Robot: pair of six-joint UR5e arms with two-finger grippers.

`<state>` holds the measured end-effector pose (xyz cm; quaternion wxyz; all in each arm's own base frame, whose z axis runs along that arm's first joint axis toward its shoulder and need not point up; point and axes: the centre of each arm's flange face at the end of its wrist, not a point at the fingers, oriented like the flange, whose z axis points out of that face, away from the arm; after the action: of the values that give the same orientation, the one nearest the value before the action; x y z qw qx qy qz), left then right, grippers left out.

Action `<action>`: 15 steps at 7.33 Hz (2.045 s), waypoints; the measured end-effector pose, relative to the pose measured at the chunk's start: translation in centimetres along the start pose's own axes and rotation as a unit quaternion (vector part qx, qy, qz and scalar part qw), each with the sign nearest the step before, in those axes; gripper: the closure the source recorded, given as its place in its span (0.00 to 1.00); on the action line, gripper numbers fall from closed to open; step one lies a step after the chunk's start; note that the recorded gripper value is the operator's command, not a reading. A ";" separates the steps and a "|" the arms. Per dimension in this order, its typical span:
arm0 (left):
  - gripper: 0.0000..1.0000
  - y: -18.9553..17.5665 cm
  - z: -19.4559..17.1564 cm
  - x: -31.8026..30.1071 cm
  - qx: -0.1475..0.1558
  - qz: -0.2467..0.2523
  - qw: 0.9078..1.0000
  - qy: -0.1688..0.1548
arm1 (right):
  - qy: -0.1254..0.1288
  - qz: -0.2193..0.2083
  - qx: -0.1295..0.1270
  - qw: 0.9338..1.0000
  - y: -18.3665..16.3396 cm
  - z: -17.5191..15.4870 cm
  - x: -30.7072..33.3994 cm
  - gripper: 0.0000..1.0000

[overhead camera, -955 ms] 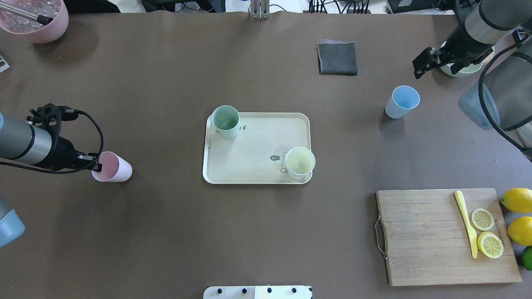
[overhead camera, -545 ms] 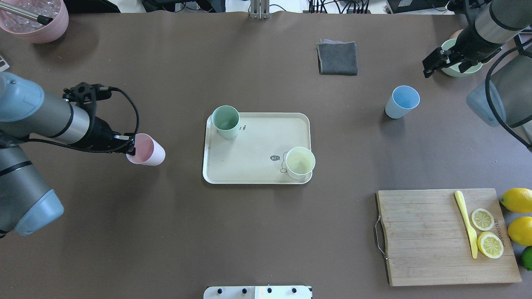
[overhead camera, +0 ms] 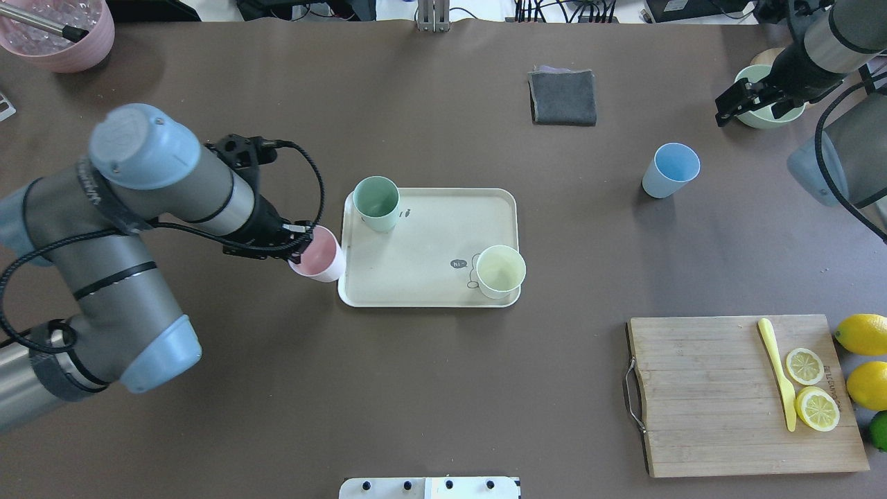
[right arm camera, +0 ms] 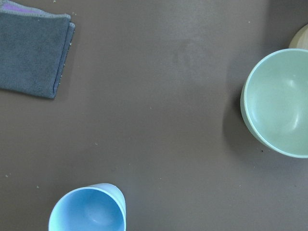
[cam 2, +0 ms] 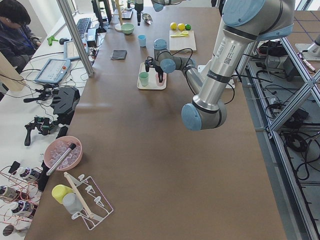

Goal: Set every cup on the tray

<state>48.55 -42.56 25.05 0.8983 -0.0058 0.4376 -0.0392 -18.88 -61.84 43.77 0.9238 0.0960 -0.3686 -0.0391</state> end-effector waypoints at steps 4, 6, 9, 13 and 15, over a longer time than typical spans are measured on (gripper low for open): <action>0.02 -0.1 -0.5 1.9 0.006 0.005 1.000 0.007 | -0.002 -0.002 -0.001 1.000 0.0 0.3 -0.5 0.01; 0.02 -2.2 -3.9 -0.1 0.024 -0.003 1.000 0.016 | -0.003 -0.001 -0.007 1.000 0.4 1.1 -1.5 0.06; 0.02 -7.1 -10.5 -8.3 0.035 0.034 0.999 0.003 | 0.006 0.007 -0.024 1.000 2.3 4.7 -4.4 0.29; 0.02 -9.6 -12.1 -13.9 0.046 0.065 0.997 -0.022 | -0.006 0.022 -0.010 1.000 4.2 11.7 -3.9 1.00; 0.02 -9.8 -11.8 -14.2 0.046 0.065 0.996 -0.025 | -0.016 0.023 -0.002 1.000 3.9 11.3 -4.8 1.00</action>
<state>29.89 -50.96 29.32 0.9091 0.0632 0.4117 -0.0006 -30.19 -59.04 49.37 0.9187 0.0850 -0.3852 -0.0200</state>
